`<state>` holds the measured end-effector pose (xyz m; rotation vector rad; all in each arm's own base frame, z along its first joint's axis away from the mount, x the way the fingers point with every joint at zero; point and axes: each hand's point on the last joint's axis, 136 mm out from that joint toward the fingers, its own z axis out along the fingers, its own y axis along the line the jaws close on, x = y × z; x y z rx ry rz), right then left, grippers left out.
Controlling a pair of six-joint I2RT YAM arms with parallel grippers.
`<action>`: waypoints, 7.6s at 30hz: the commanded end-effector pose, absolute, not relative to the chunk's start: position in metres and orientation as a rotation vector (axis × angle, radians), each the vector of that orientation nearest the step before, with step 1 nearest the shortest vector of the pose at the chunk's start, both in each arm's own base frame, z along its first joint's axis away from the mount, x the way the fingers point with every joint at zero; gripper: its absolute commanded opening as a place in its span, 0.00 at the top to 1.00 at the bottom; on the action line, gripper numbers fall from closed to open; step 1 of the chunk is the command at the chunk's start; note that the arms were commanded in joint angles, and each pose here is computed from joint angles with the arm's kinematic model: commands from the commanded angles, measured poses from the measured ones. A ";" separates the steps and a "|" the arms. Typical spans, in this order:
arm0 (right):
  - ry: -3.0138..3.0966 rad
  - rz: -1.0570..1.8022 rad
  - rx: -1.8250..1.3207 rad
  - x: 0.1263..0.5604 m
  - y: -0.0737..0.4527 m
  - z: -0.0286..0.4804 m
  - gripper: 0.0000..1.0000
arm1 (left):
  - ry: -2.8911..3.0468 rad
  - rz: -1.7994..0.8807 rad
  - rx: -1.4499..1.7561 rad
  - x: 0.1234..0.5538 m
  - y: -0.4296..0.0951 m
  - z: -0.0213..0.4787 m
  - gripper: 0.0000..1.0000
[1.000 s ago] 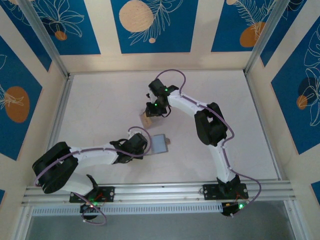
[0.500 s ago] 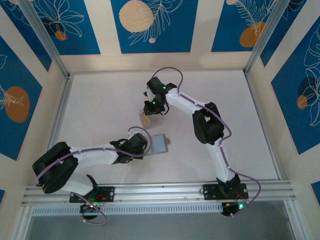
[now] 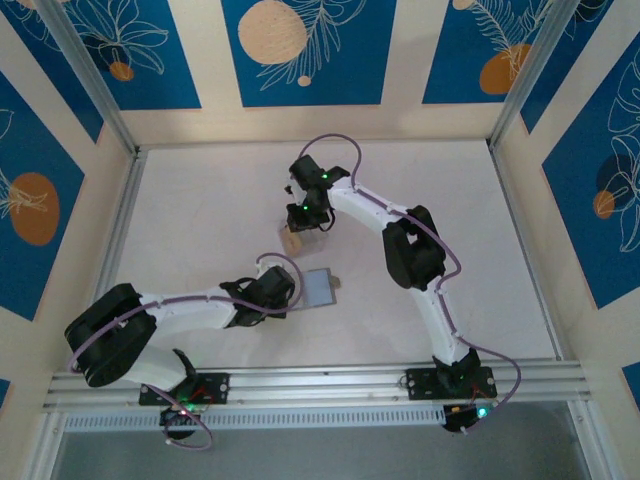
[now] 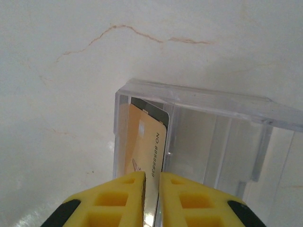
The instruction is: Put the credit cards into the card holder
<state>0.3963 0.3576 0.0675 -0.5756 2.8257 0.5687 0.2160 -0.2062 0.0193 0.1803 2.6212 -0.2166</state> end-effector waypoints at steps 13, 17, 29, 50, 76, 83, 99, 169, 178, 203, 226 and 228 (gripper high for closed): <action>2.788 0.456 -0.605 0.397 0.353 0.082 0.80 | 2.706 -0.184 0.202 0.199 -0.200 0.003 0.85; 2.773 0.449 -0.594 0.398 0.351 0.084 0.80 | 2.709 -0.183 0.203 0.199 -0.200 0.002 0.86; 2.769 0.486 -0.582 0.398 0.351 0.088 0.79 | 2.710 -0.186 0.204 0.199 -0.201 0.001 0.85; 2.831 0.549 -0.620 0.392 0.362 0.065 0.82 | 2.708 -0.180 0.209 0.200 -0.201 0.002 0.86; 2.791 0.666 -0.726 0.378 0.376 0.074 0.91 | 2.710 -0.182 0.211 0.200 -0.202 0.002 0.85; 2.774 0.673 -0.702 0.380 0.372 0.081 0.93 | 2.695 -0.263 0.188 0.205 -0.208 0.024 0.85; 2.789 0.579 -0.577 0.398 0.343 0.089 0.90 | 2.587 -0.619 -0.227 0.303 -0.178 0.101 0.82; 2.826 0.376 -0.454 0.402 0.317 0.083 0.80 | 2.708 -0.712 -0.112 0.359 -0.258 0.011 0.85; 2.791 0.258 -0.459 0.407 0.315 0.085 0.80 | 2.713 -0.709 -0.115 0.357 -0.257 0.007 0.85; 2.735 0.068 -0.473 0.414 0.297 0.092 0.62 | 2.665 -0.774 -0.125 0.367 -0.259 0.036 0.84; 2.848 0.128 -0.495 0.407 0.291 0.049 0.62 | 2.584 -0.791 -0.203 0.435 -0.253 0.087 0.67; 2.856 0.129 -0.491 0.407 0.289 0.046 0.62 | 2.594 -0.777 -0.206 0.439 -0.254 0.084 0.67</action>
